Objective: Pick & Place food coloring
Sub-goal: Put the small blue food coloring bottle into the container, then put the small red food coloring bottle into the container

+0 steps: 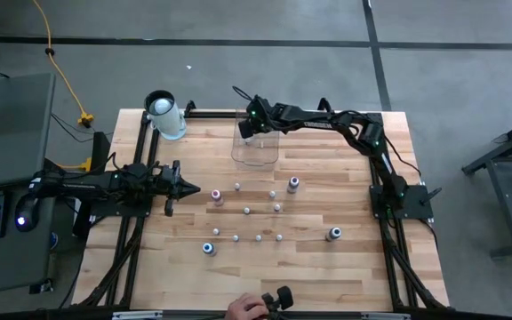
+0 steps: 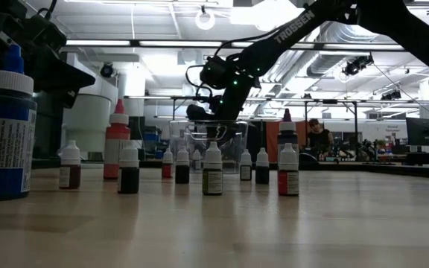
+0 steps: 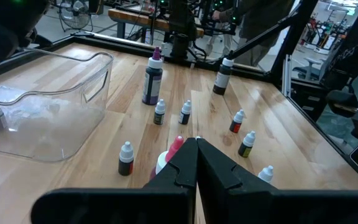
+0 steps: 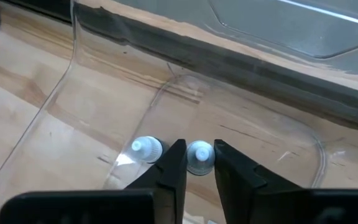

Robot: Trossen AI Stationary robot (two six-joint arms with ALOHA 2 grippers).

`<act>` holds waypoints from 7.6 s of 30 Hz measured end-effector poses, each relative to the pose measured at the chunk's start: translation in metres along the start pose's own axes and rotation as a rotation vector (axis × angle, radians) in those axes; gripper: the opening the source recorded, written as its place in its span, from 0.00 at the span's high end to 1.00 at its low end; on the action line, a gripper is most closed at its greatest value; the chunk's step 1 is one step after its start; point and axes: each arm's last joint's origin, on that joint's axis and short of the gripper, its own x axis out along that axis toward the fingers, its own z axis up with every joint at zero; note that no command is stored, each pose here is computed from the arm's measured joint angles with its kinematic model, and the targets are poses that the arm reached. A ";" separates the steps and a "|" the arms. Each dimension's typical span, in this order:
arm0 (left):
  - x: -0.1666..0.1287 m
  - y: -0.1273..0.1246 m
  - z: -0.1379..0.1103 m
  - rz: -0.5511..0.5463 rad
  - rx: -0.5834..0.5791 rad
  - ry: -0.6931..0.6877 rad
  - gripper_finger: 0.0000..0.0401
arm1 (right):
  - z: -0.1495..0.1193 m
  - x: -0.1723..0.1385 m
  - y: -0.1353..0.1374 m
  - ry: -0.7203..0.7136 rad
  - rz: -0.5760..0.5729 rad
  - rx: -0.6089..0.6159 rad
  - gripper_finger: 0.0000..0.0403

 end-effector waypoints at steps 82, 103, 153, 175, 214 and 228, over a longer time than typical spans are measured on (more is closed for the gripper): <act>0.000 0.000 0.000 0.000 0.000 0.000 1.00 | -0.201 -0.291 0.100 0.554 0.406 -1.212 0.64; 0.000 0.000 0.000 0.000 0.000 0.000 1.00 | -0.257 -0.224 0.129 0.691 -0.025 -0.172 0.50; 0.000 0.000 0.000 0.000 0.000 0.000 1.00 | -0.270 -0.166 0.127 0.763 -0.111 -0.223 0.57; 0.000 0.000 0.000 0.000 0.000 0.000 1.00 | -0.271 -0.167 0.127 0.774 -0.102 -0.242 0.71; 0.000 0.000 0.000 0.000 0.000 0.000 1.00 | -0.271 -0.169 0.128 0.795 -0.080 -0.271 0.90; 0.000 0.000 0.000 0.000 0.000 0.000 1.00 | -0.248 -0.201 0.128 0.745 0.006 -0.248 0.90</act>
